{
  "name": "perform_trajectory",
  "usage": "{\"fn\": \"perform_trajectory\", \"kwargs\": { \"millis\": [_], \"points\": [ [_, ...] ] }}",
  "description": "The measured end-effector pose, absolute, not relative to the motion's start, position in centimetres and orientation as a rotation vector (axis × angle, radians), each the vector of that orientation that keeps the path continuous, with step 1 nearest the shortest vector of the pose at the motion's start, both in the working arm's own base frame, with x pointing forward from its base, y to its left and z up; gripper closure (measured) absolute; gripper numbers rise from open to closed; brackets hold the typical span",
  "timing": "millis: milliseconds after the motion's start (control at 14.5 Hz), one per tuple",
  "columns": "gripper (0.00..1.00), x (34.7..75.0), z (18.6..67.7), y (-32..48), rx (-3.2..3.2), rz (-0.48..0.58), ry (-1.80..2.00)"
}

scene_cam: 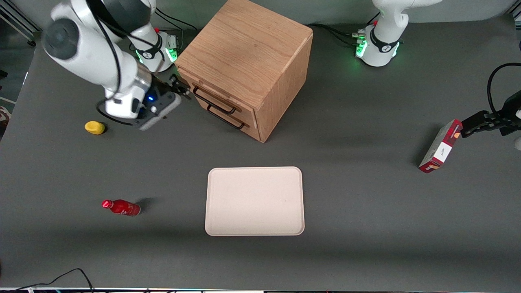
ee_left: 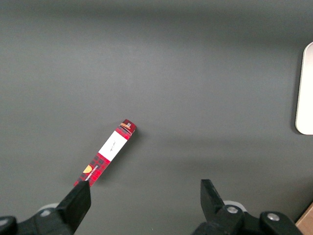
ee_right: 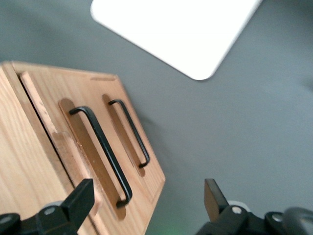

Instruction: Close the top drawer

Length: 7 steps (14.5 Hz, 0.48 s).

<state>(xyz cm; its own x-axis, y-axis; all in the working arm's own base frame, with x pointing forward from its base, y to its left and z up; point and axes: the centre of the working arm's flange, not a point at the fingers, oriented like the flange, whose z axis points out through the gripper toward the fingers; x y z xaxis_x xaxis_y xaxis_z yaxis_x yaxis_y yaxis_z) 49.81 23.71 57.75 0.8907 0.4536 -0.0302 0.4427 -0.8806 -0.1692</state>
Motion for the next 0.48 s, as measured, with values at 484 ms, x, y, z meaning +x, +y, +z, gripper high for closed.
{"fn": "perform_trajectory", "kwargs": {
  "millis": [484],
  "points": [
    [0.00,46.3,70.2,13.9,-3.209,-0.074,0.046]
  ]
}}
